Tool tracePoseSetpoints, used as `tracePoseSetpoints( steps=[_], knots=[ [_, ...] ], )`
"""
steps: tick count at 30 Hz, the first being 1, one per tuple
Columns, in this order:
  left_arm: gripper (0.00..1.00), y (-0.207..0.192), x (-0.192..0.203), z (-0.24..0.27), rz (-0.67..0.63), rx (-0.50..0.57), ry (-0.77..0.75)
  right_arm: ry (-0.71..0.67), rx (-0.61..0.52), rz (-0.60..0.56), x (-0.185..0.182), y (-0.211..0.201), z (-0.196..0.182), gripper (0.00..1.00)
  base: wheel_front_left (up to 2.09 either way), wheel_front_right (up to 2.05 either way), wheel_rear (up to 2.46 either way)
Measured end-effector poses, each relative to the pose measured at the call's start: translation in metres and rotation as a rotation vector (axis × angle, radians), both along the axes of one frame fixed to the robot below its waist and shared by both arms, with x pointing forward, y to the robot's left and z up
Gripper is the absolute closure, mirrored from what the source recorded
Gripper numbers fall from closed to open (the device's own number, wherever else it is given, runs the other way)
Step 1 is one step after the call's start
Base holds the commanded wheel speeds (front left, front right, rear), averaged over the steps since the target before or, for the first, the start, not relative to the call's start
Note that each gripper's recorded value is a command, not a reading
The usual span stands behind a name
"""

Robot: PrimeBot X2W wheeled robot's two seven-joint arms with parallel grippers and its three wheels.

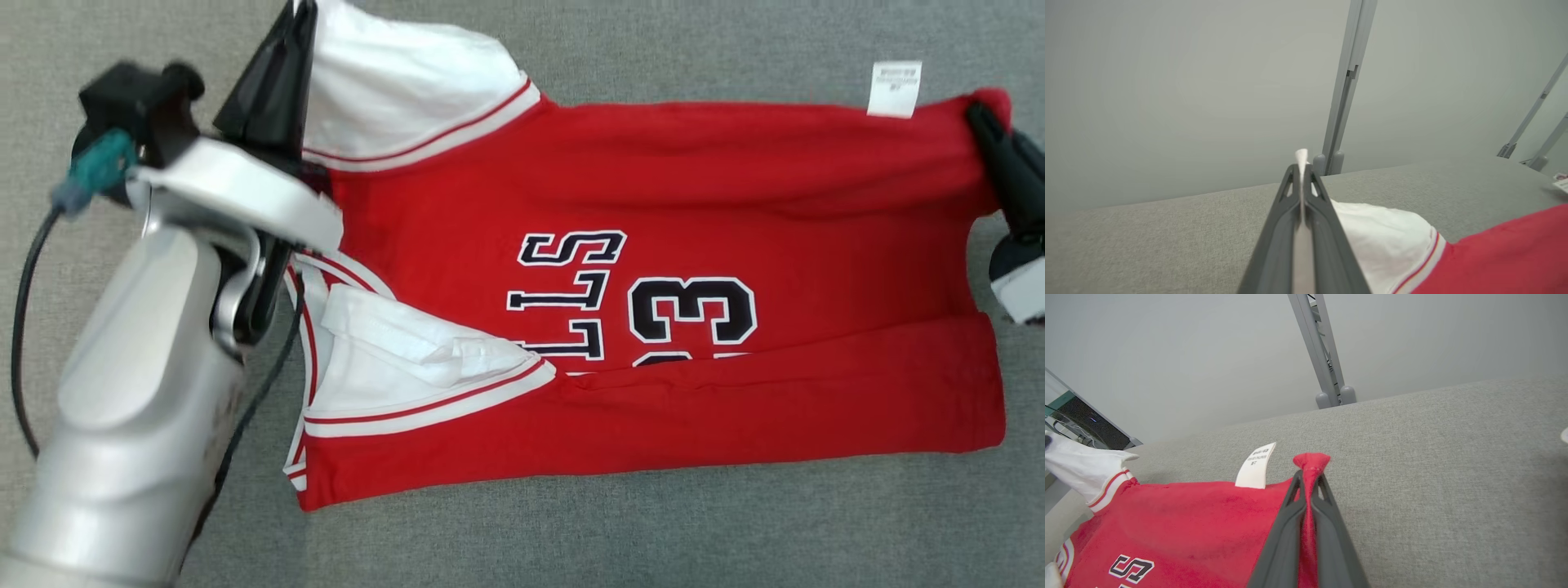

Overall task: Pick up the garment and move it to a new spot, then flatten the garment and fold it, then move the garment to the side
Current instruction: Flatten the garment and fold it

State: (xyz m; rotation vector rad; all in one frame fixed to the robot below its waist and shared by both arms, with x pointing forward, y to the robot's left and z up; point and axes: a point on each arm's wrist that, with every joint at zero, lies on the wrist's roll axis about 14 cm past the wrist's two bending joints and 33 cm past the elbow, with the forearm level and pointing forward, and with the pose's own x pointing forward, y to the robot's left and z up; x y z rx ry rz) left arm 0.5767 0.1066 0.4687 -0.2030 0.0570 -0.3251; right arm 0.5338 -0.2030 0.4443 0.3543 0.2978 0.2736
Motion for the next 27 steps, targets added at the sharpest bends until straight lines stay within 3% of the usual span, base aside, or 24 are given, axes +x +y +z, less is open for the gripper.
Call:
tracePoseSetpoints(
  steps=[9, 24, 25, 26, 27],
  knots=[
    [1.00, 0.014, -0.075, 0.031, 0.043, -0.049, -0.011, 0.029, 0.095, -0.049, -0.039, -0.007, -0.001, 1.00, 0.00, 0.00, 0.00],
    [1.00, 0.003, -0.170, -0.017, 0.070, -0.219, 0.342, 0.071, 0.080, -0.087, -0.080, -0.003, -0.032, 1.00, 0.00, 0.00, 0.00],
    [1.00, 0.004, -0.174, -0.021, 0.076, -0.223, 0.358, 0.073, 0.074, -0.087, -0.083, -0.004, -0.033, 0.99, 0.00, 0.00, 0.00],
    [1.00, 0.004, -0.176, -0.024, 0.081, -0.229, 0.372, 0.076, 0.073, -0.087, -0.085, -0.003, -0.035, 0.87, 0.00, 0.00, 0.00],
    [1.00, 0.005, -0.179, -0.027, 0.086, -0.231, 0.389, 0.083, 0.076, -0.087, -0.087, -0.002, -0.037, 0.81, 0.00, 0.00, 0.00]
  ],
)
